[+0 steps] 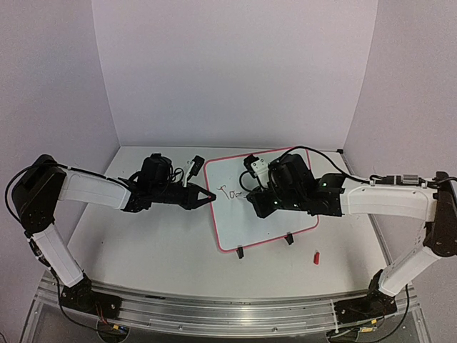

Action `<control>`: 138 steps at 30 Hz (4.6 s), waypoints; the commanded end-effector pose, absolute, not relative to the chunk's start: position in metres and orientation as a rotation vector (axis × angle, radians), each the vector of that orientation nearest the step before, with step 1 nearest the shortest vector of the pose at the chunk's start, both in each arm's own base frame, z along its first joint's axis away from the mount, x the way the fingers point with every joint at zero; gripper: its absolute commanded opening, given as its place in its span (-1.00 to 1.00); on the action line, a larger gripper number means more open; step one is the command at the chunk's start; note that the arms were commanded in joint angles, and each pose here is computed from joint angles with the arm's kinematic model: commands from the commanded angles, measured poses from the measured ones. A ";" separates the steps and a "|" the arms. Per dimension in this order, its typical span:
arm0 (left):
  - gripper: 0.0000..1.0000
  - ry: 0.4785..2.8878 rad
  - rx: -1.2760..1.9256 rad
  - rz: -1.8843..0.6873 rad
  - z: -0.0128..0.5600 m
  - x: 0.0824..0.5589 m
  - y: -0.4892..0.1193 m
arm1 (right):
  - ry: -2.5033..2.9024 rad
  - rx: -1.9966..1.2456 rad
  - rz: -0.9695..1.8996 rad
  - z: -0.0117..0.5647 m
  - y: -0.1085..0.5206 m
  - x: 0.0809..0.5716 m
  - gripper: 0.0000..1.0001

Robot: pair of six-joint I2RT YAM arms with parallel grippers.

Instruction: Write a sentence on the whiteboard

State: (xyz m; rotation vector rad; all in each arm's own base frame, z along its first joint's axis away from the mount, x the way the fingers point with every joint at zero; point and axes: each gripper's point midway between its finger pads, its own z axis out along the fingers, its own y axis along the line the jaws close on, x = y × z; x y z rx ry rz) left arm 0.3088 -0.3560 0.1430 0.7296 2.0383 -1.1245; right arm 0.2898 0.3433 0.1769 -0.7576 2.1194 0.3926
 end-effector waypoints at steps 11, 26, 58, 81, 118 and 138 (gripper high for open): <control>-1.00 2.256 0.740 -0.724 0.066 0.325 -0.309 | 2.098 -0.726 0.215 0.188 0.327 0.309 -1.00; -1.00 2.255 0.741 -0.731 0.065 0.326 -0.311 | 2.011 -0.722 0.230 0.214 0.346 0.325 -1.00; -1.00 2.263 0.726 -0.711 0.066 0.327 -0.308 | 2.169 -0.753 0.301 0.170 0.323 0.288 -1.00; -1.00 2.258 0.734 -0.709 0.064 0.331 -0.312 | 2.056 -0.648 0.220 0.218 0.299 0.297 -1.00; -1.00 2.270 0.734 -0.705 0.060 0.331 -0.311 | 2.066 -0.655 0.252 0.207 0.329 0.314 -1.00; -1.00 2.272 0.730 -0.674 0.063 0.335 -0.310 | 2.156 -0.720 0.196 0.185 0.314 0.300 -1.00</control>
